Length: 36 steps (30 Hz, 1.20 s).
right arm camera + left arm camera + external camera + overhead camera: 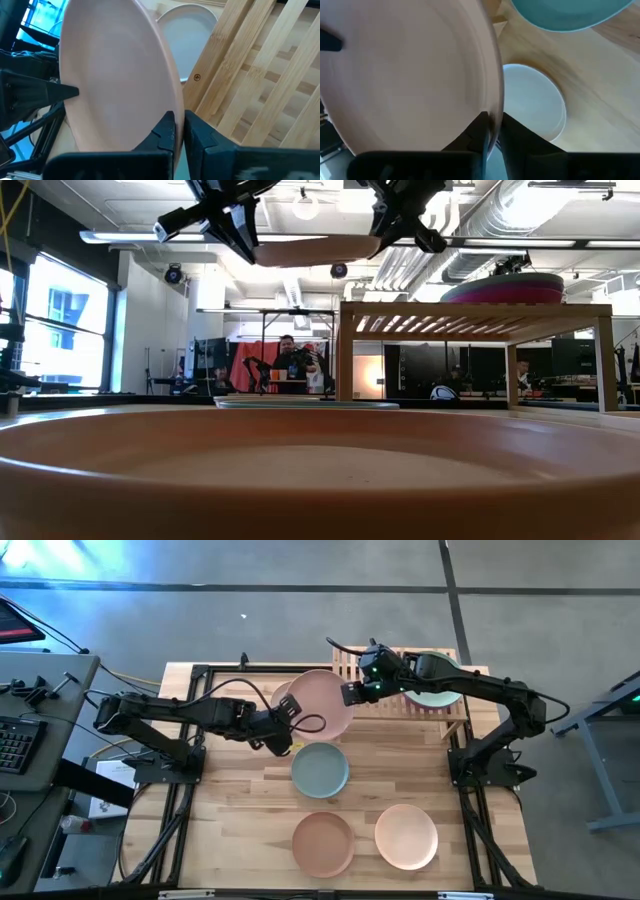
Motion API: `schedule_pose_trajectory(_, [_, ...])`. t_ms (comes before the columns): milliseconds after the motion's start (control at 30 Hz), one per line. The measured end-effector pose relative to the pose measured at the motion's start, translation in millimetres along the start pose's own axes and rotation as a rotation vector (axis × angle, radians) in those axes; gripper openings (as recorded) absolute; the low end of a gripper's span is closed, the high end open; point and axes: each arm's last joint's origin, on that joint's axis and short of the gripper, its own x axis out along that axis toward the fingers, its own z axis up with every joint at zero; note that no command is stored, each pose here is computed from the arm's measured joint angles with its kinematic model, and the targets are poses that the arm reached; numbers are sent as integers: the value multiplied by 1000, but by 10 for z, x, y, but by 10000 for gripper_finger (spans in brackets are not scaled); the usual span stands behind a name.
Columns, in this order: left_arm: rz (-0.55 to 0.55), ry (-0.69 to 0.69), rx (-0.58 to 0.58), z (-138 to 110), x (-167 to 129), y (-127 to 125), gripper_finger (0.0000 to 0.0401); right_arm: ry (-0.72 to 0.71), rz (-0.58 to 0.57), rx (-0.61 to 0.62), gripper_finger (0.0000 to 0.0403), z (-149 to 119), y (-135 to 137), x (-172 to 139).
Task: Place and stack plates onto a shelf
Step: Stack the light brown plate on the green plate on the shelf
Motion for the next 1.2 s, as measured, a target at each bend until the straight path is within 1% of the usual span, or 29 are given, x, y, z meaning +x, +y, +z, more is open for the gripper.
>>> schedule_pose_trajectory(267, [-21,-35,-64,9,0,-8,75,7,2,12,0,-4,0,0])
schedule_pose_trajectory(333, [-20,-42,-124,13,0,-3,87,7,2,18,0,-4,0,0])
schedule_pose_trajectory(367, [-9,-42,-178,17,0,8,92,9,0,18,0,-6,-2,0])
schedule_pose_trajectory(433, [31,-12,-277,13,-1,33,99,15,-7,19,0,-12,-9,0])
schedule_pose_trajectory(467, [49,6,-304,8,-1,40,100,18,-11,19,1,-15,-13,0])
schedule_pose_trajectory(567, [72,39,-340,-2,-2,46,101,27,-24,14,1,-19,-30,-3])
schedule_pose_trajectory(667, [78,35,-390,2,-3,50,98,31,-36,19,1,-7,-62,-26])
schedule_pose_trajectory(733, [80,32,-407,9,-7,49,97,23,-30,22,1,11,-75,-59])
schedule_pose_trajectory(1000, [93,25,-410,60,-42,34,96,-42,-17,28,0,73,-135,-270])
schedule_pose_trajectory(1067, [90,28,-412,56,-44,31,96,-56,-27,32,0,82,-157,-312])
schedule_pose_trajectory(1133, [59,51,-390,34,-32,-12,96,-71,-50,45,0,93,-201,-370])
schedule_pose_trajectory(1200, [71,41,-421,33,-19,15,96,-98,-57,53,1,118,-222,-415])
